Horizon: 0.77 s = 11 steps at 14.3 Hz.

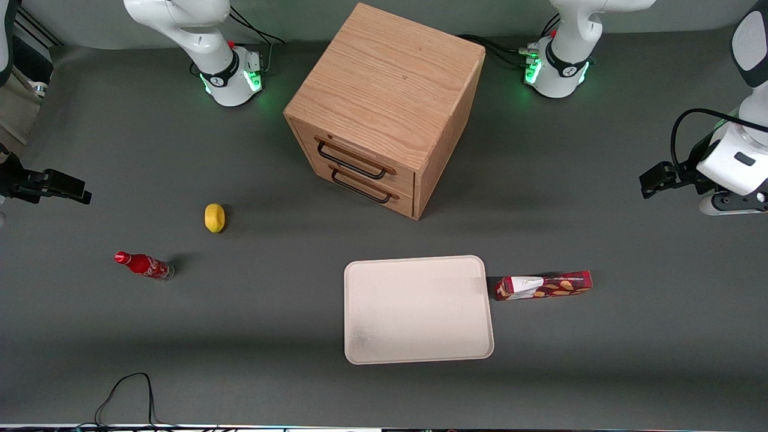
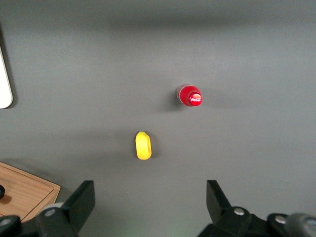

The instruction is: Place red cookie box on tray

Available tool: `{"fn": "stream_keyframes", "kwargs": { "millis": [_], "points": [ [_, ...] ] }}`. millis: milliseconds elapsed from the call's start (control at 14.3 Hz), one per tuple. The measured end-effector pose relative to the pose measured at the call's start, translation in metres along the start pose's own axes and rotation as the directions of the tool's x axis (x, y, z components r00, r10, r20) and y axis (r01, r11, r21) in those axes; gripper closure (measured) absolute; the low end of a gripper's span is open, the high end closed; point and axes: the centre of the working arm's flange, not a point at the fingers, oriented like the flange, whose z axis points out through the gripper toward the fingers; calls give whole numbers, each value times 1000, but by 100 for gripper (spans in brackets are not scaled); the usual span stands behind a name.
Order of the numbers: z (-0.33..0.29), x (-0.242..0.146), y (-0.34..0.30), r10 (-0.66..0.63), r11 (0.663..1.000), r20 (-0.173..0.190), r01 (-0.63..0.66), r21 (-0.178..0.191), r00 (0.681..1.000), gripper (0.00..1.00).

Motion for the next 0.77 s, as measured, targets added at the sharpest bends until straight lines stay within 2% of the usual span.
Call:
{"fn": "stream_keyframes", "kwargs": {
  "millis": [209, 767],
  "points": [
    [-13, -2, -2, -5, 1000, 18, 5, 0, 1000, 0],
    [-11, 4, -14, -29, 1000, 30, 29, -2, 999, 0]
  ]
}}
